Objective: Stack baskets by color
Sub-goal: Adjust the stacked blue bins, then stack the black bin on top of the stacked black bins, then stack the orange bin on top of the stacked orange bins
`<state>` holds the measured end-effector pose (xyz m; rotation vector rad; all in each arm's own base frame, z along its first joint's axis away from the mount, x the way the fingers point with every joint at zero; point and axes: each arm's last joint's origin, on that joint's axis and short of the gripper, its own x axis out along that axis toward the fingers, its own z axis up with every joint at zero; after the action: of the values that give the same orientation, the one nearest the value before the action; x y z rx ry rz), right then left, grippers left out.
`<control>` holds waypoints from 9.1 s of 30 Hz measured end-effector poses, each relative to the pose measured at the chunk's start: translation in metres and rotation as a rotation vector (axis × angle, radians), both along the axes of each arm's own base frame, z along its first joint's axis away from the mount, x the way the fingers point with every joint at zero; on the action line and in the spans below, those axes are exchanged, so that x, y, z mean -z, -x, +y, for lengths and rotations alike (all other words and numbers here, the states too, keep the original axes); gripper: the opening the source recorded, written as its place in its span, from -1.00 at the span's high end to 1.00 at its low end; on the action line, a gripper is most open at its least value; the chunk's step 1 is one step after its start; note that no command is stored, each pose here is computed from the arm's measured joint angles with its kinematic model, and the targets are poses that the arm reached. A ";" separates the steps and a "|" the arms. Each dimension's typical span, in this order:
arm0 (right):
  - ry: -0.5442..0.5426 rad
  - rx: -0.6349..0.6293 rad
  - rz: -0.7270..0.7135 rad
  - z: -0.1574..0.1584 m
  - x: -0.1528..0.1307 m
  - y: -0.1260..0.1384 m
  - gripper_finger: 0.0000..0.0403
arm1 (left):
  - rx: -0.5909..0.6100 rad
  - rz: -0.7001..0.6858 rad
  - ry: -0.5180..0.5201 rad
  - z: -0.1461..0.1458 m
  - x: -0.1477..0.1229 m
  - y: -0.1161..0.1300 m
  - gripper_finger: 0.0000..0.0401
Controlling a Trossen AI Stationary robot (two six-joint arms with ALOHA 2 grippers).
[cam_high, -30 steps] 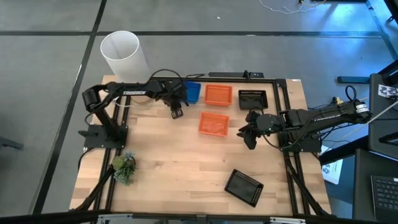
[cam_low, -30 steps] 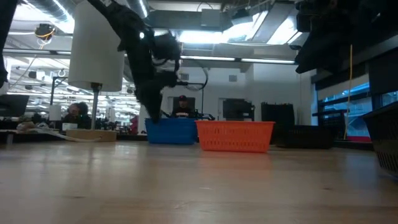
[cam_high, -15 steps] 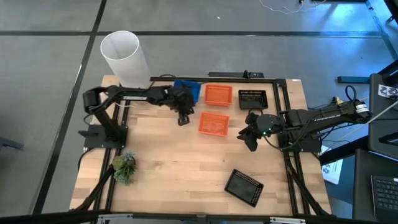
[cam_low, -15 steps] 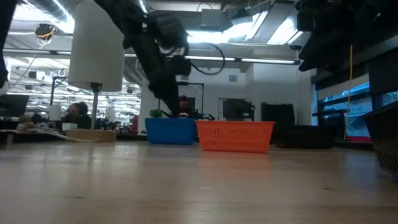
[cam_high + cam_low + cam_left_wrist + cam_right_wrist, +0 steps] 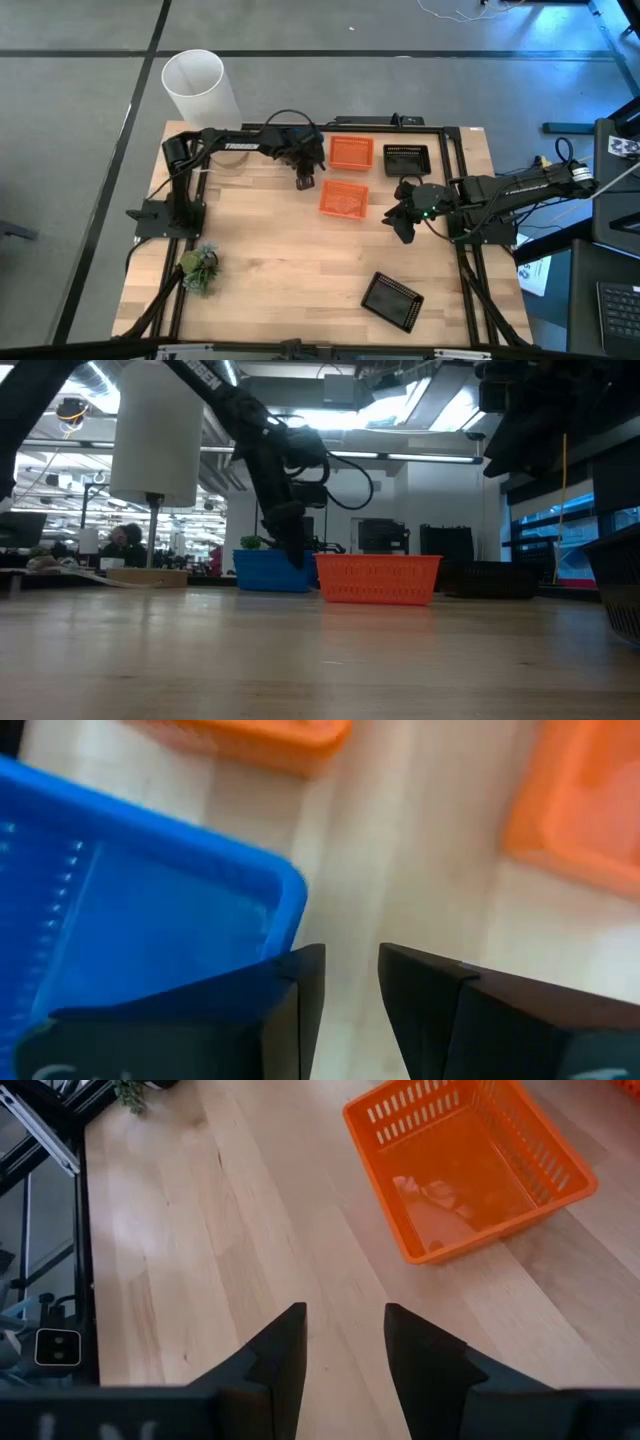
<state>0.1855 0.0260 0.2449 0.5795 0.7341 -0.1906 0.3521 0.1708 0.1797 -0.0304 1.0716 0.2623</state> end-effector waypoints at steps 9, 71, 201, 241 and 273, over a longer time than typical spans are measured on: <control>0.004 -0.003 0.003 0.000 0.000 0.000 0.33 | -0.029 0.011 -0.112 0.007 -0.006 -0.007 0.54; -0.048 -0.145 0.774 0.137 0.072 -0.077 0.38 | -0.322 0.019 -0.122 -0.131 -0.096 0.160 0.66; 0.372 -0.504 0.807 -0.281 0.041 -0.055 0.80 | -0.317 -0.097 -0.131 -0.128 -0.101 0.150 0.66; 0.339 -0.352 0.812 -0.281 -0.021 -0.067 0.28 | -0.319 -0.095 -0.133 -0.127 -0.101 0.150 0.66; 0.656 -0.164 1.119 -0.236 0.033 -0.090 1.00 | -0.351 -0.090 -0.193 -0.125 -0.102 0.151 0.66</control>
<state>0.2751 -0.2102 0.2116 -0.2866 1.6970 -0.5946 0.2013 0.0456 0.2815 -0.0561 0.9435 0.6741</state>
